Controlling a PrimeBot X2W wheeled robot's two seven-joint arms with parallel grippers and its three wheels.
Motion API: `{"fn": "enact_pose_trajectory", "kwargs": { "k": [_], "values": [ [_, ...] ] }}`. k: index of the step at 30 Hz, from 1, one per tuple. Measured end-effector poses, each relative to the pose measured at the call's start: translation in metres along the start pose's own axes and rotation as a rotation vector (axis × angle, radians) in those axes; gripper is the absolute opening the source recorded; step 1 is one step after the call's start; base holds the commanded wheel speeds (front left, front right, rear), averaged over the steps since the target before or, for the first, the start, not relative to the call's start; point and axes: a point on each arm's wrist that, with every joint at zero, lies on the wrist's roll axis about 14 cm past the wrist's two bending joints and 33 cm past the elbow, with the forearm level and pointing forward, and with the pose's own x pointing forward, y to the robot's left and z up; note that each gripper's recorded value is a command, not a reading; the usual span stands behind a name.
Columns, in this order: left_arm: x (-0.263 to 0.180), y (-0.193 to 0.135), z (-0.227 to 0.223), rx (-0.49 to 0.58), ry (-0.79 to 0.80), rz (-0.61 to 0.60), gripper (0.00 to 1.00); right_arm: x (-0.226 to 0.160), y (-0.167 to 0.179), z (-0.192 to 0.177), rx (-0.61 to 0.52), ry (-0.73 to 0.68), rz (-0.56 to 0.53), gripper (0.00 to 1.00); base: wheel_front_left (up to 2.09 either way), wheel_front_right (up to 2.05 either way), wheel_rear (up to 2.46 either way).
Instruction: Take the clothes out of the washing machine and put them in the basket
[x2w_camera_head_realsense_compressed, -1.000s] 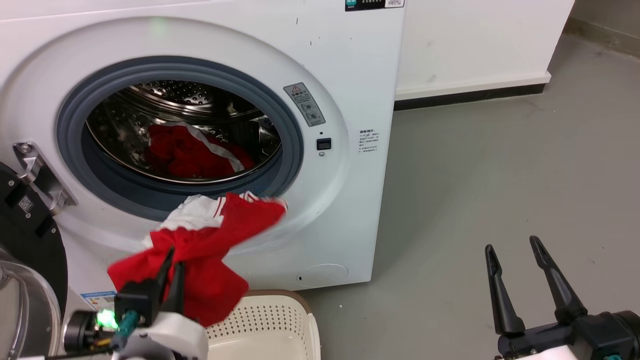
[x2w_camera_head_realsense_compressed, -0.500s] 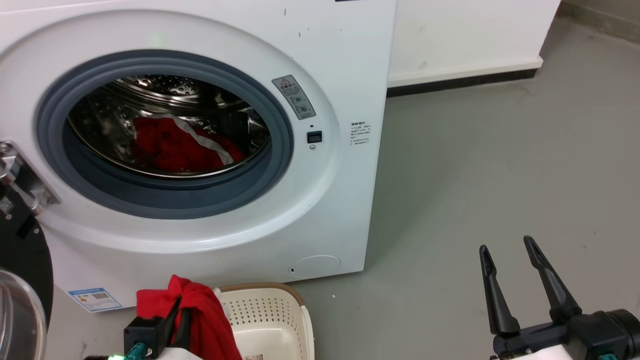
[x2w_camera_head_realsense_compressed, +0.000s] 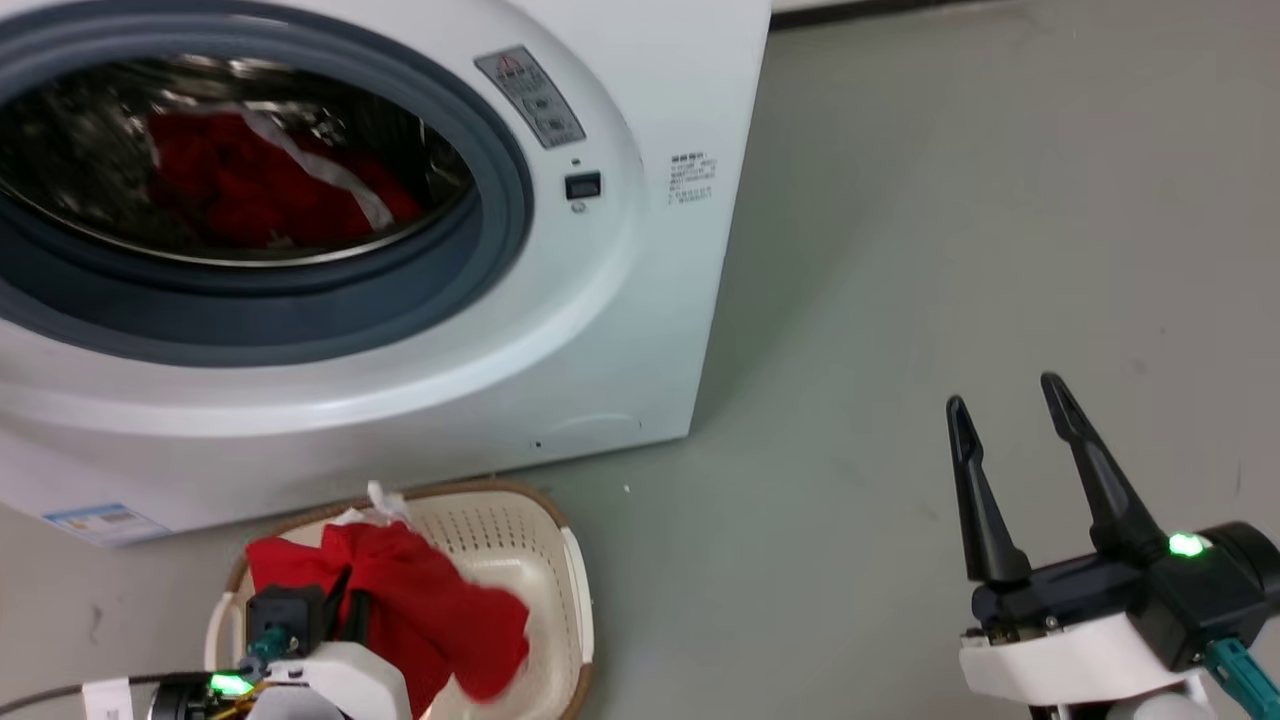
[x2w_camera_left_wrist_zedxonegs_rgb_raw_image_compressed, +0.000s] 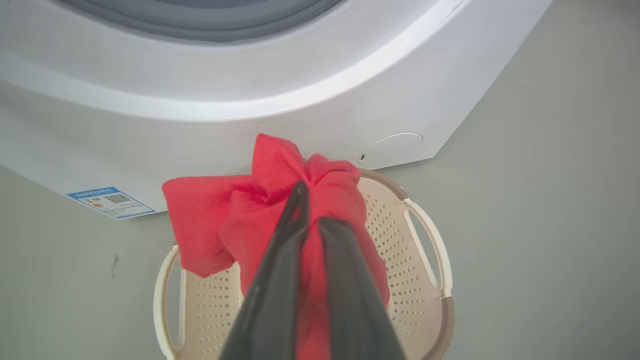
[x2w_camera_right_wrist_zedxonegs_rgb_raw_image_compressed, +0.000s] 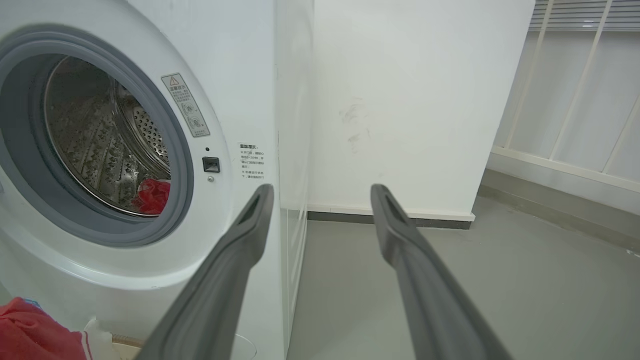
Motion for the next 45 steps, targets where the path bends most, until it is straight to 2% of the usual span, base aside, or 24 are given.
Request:
{"fn": "enact_pose_trajectory", "kwargs": {
  "k": [5, 9, 14, 22, 32, 33, 34, 35, 45],
  "values": [
    [0.025, 0.002, -0.033, 0.001, 0.112, -0.017, 0.0, 0.018, -0.001, -0.015, 0.0, 0.03, 0.005, 1.0, 0.0, 0.0, 0.0],
    [0.048, 0.004, -0.08, -0.014, 0.266, -0.02, 0.0, 0.038, -0.006, -0.035, -0.001, 0.063, -0.001, 1.0, 0.0, 0.0, 0.0],
    [0.071, 0.005, -0.108, -0.006, 0.357, -0.03, 0.0, 0.052, -0.009, -0.056, 0.001, 0.097, -0.004, 1.0, 0.0, 0.0, 0.0],
    [0.084, 0.01, -0.164, 0.005, 0.531, -0.027, 0.0, 0.068, -0.01, -0.096, 0.008, 0.17, -0.001, 1.0, 0.0, 0.0, 0.0],
    [0.092, 0.009, -0.2, 0.012, 0.636, -0.028, 0.0, 0.078, -0.009, -0.129, 0.019, 0.222, 0.007, 1.0, 0.0, 0.0, 0.0],
    [0.091, 0.008, -0.201, 0.008, 0.646, -0.03, 0.11, 0.078, -0.009, -0.13, 0.021, 0.223, 0.006, 1.0, 0.0, 0.0, 0.0],
    [0.09, 0.007, -0.203, 0.006, 0.657, -0.032, 0.45, 0.078, -0.01, -0.13, 0.021, 0.224, 0.005, 1.0, 0.0, 0.0, 0.0],
    [0.09, 0.006, -0.203, 0.005, 0.659, -0.033, 1.0, 0.078, -0.01, -0.13, 0.021, 0.224, 0.004, 1.0, 0.0, 0.0, 0.0],
    [0.073, -0.001, -0.177, -0.009, 0.597, -0.027, 1.0, 0.072, -0.012, -0.104, 0.018, 0.18, -0.007, 1.0, 0.0, 0.0, 0.0]
  ]
}}
